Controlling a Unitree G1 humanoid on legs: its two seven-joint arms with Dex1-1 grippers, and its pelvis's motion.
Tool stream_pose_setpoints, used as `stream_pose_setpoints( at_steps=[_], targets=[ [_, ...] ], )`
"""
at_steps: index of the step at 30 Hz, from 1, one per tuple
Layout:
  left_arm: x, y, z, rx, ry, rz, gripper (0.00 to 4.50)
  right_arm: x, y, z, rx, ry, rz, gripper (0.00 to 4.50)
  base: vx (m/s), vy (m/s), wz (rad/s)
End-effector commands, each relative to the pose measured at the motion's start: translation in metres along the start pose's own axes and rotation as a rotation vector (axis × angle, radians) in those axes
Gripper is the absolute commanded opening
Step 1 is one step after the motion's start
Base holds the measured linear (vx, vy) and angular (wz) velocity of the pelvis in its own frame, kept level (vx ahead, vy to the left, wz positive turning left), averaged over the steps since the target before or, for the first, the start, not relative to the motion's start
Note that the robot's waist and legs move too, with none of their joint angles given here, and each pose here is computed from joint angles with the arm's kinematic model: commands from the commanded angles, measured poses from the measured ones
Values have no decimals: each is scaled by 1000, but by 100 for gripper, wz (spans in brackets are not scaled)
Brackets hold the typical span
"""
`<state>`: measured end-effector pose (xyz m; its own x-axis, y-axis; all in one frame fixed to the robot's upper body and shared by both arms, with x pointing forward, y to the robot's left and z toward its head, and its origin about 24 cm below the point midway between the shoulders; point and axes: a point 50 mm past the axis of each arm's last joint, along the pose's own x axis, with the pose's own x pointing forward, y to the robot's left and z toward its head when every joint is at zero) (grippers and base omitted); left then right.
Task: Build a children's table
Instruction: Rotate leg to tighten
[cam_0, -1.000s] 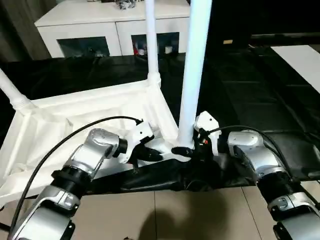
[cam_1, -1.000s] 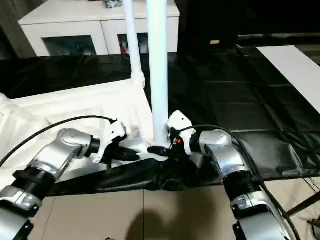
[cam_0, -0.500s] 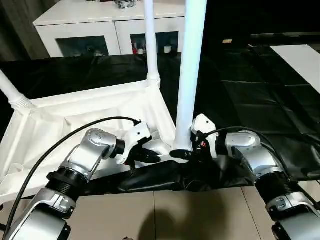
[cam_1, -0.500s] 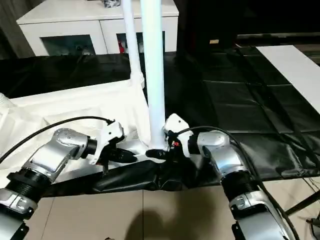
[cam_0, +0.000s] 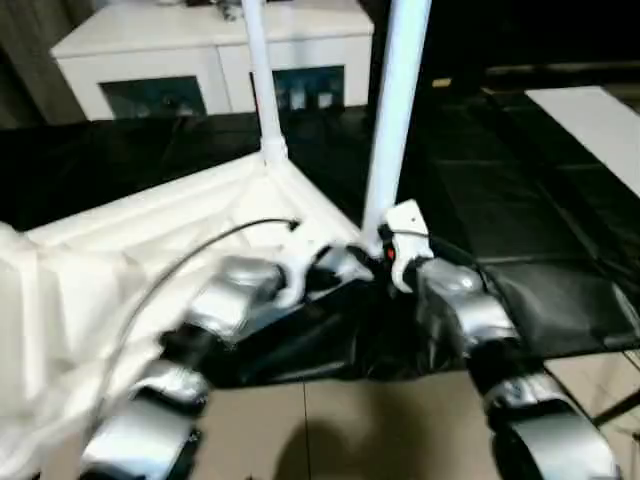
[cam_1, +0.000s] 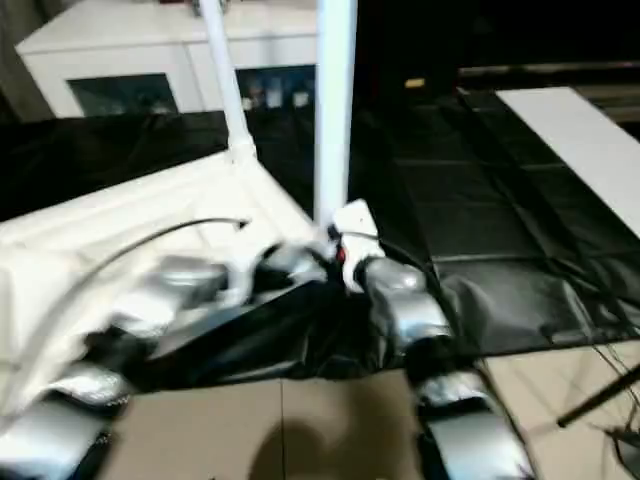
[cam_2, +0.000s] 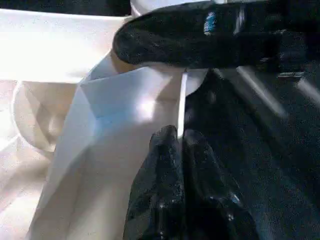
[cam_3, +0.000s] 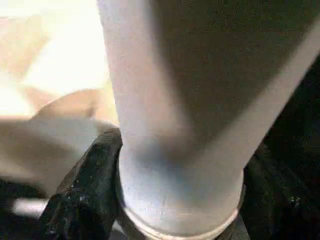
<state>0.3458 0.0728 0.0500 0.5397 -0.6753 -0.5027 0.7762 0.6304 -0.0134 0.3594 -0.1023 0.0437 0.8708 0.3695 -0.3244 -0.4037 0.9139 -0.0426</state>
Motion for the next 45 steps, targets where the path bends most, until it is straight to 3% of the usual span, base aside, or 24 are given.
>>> stream_pose_setpoints(
  at_steps=[1, 4, 7, 10, 16, 18, 20, 23, 29, 32, 40, 45],
  targets=[
    [-7, 22, -3, -51, -5, 197, 0, 0, 3, -23, 43, 90, -63, 269, 0, 0, 0],
    [2, 18, 6, -36, -33, 238, 0, 7, 14, -19, 91, 49, -142, 269, 0, 0, 0],
    [3, 16, 6, -6, -31, 210, 0, 9, 25, -14, 134, 14, -63, 269, 0, 0, 0],
    [-1, 16, 7, 30, -48, 153, 0, 8, 20, -2, 60, -67, -60, 339, 0, 0, 0],
    [-9, 12, -1, 85, -48, 7, 0, 1, 5, 8, 69, -136, -5, 381, 0, 0, 0],
    [-17, 9, -6, 77, -57, -100, 0, -6, -3, 13, -8, -166, 69, 397, 0, 0, 0],
    [-21, 6, -8, 83, -63, -163, 0, -9, -7, 12, -60, -165, 110, 408, 0, 0, 0],
    [-37, 2, -15, 121, -73, -306, 0, -26, -10, 6, -147, -125, 371, 408, 0, 0, 0],
    [-50, 5, -13, 109, -87, -363, 0, -47, -8, -2, -219, -66, 672, 408, 0, 0, 0],
    [-53, 6, -14, 108, -82, -371, 0, -53, -11, -6, -262, -22, 736, 408, 0, 0, 0],
    [-56, 7, -10, 112, -85, -378, 0, -52, -18, -2, -261, 1, 739, 408, 0, 0, 0],
    [-56, 5, -10, 111, -84, -394, 0, -50, -18, -5, -263, 19, 738, 373, 0, 0, 0]
  ],
)
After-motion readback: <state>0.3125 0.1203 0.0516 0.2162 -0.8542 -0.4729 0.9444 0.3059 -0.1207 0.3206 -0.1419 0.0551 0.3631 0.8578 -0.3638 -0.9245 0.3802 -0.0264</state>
